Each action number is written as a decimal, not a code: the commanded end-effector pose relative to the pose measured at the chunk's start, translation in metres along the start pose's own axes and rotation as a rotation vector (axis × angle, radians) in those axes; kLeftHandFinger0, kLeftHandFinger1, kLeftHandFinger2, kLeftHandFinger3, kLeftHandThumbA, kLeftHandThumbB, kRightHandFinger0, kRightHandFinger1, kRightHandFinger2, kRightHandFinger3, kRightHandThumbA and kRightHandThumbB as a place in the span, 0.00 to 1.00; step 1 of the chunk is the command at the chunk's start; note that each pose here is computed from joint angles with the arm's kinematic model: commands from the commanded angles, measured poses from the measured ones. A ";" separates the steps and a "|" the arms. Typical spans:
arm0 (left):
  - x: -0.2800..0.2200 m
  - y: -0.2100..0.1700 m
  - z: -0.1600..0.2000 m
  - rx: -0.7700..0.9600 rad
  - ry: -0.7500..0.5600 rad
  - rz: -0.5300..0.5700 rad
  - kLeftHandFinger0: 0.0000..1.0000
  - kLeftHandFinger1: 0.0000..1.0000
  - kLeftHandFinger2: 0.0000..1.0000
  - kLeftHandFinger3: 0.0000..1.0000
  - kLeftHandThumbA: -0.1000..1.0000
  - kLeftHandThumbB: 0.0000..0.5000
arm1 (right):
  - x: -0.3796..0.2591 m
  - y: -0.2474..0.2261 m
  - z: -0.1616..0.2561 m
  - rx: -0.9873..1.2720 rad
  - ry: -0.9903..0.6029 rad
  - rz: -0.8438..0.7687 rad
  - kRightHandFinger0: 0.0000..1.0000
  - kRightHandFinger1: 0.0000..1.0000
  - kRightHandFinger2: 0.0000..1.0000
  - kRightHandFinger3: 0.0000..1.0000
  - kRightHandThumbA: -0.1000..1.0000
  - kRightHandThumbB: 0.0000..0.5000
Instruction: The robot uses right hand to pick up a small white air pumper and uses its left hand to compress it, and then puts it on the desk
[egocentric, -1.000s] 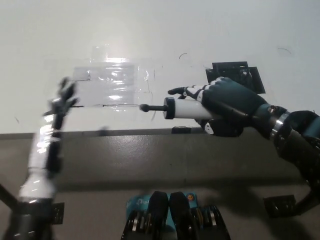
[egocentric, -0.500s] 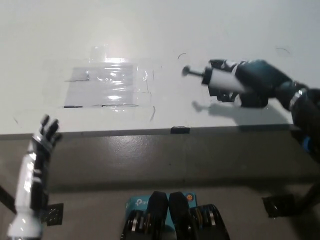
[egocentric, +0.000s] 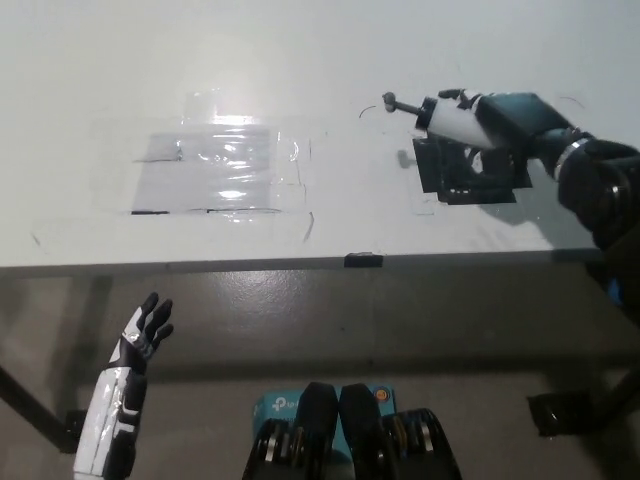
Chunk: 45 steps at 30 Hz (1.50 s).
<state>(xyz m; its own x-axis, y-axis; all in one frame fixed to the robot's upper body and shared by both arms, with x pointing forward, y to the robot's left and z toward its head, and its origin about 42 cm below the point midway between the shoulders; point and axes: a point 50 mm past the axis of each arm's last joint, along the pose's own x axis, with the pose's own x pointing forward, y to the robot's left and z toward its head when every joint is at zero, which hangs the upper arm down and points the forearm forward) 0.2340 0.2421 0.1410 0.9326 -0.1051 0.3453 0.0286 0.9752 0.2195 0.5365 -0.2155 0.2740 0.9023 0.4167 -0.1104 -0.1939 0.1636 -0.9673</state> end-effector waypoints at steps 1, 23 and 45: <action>-0.002 0.003 0.004 0.036 -0.074 -0.019 1.00 1.00 1.00 1.00 1.00 0.36 | 0.007 -0.031 0.012 -0.017 -0.013 -0.062 0.20 0.52 0.78 0.82 0.04 0.39; -0.006 0.004 0.003 0.015 -0.060 -0.016 1.00 1.00 1.00 1.00 1.00 0.40 | -0.025 -0.077 0.031 0.082 -0.006 0.223 1.00 1.00 1.00 1.00 0.89 0.90; 0.006 -0.002 -0.001 -0.056 -0.011 0.013 1.00 1.00 1.00 1.00 1.00 0.33 | -0.217 0.021 0.098 0.741 -0.434 -0.589 1.00 1.00 1.00 1.00 1.00 0.57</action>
<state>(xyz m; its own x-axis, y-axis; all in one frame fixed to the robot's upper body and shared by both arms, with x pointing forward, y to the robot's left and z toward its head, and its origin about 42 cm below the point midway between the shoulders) 0.2343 0.2400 0.1360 0.9304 -0.1036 0.3515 0.0298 0.9774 0.2091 0.3577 -0.2066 0.3226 0.7771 0.5462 0.3127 -0.1947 0.6810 -0.7059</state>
